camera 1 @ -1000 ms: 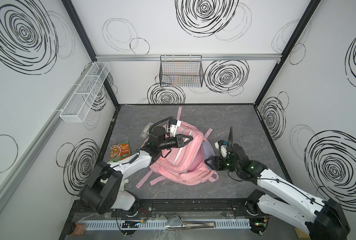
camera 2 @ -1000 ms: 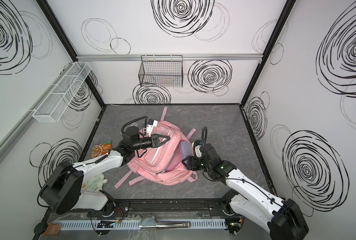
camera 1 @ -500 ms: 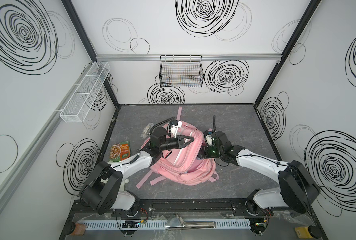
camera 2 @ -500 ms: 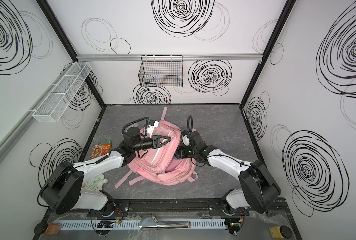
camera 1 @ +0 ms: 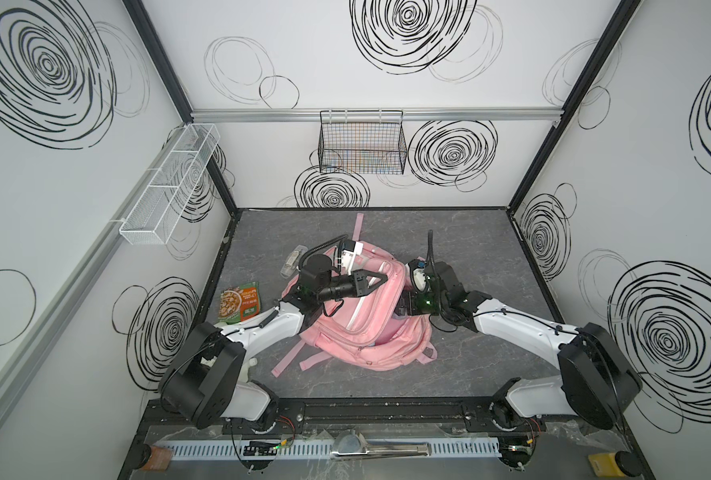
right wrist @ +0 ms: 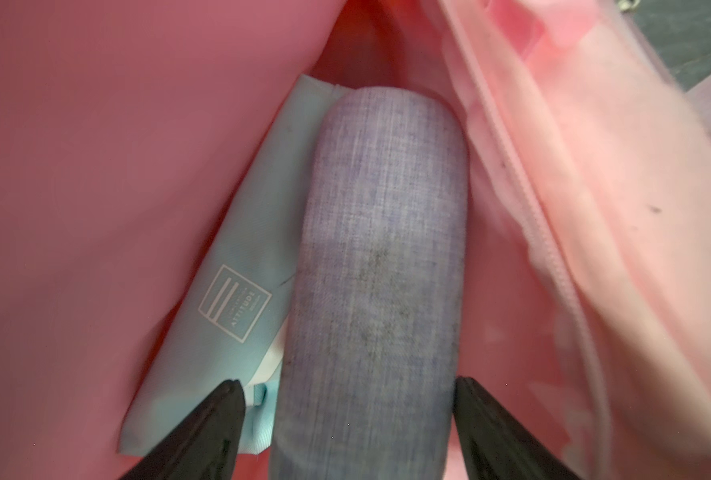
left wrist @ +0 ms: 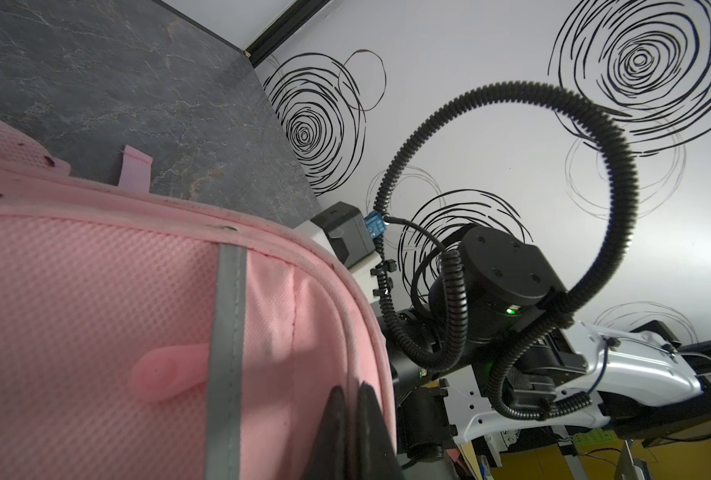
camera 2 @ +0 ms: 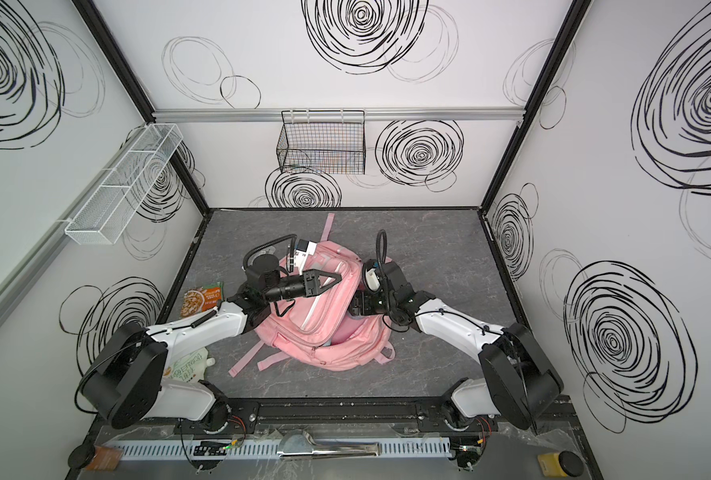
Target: Pack the student bag
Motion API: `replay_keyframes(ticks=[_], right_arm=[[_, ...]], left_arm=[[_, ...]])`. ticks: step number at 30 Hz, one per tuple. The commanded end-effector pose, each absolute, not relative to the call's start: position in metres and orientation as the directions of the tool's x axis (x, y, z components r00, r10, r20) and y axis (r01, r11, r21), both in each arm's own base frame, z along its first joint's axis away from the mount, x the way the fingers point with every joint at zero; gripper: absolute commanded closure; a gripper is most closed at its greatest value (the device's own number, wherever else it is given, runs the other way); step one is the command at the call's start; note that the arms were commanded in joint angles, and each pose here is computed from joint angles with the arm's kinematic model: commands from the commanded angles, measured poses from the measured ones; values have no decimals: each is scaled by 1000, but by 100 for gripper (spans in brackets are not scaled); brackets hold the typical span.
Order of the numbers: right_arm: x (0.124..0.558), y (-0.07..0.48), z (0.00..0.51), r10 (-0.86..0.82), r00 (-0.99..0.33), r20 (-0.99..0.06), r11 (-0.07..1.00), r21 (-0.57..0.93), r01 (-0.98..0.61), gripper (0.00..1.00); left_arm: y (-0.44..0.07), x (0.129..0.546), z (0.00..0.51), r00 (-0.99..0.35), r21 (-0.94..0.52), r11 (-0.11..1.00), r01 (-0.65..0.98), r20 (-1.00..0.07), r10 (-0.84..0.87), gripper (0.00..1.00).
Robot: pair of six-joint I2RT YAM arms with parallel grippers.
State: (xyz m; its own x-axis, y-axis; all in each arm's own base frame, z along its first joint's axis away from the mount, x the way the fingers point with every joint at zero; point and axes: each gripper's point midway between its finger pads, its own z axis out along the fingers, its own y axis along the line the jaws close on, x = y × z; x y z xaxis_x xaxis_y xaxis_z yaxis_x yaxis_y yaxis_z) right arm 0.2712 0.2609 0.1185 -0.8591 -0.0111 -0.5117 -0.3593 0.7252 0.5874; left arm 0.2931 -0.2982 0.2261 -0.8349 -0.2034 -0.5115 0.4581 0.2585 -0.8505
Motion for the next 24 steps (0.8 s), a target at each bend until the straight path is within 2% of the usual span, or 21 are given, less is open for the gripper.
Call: replay_keyframes(ticks=[1,8,13,18,21,24], right_arm=[[273,257,145,27,-809,-588,706,584,-401,17],[253,239,162,44,-750,-660,708,550,-443,23],[236,228,162,48,-726,-686,738,514,-437,31],[199,240,180,32,-685,-728,727,487,-484,40],[172,251,188,47,-673,-738,700,505,-505,41],[148,264,188,57,-678,-733,670,532,-518,42]], left_arm=[[-301,285,267,-769,-799,154,581,-601,-218,100],[-298,287,268,-766,-799,159,581,-602,-226,100],[-298,288,269,-764,-797,159,582,-603,-230,100],[-295,295,264,-757,-801,198,565,-598,-261,100],[-295,299,261,-758,-804,219,552,-594,-269,100],[-292,300,266,-747,-798,227,559,-603,-280,61]])
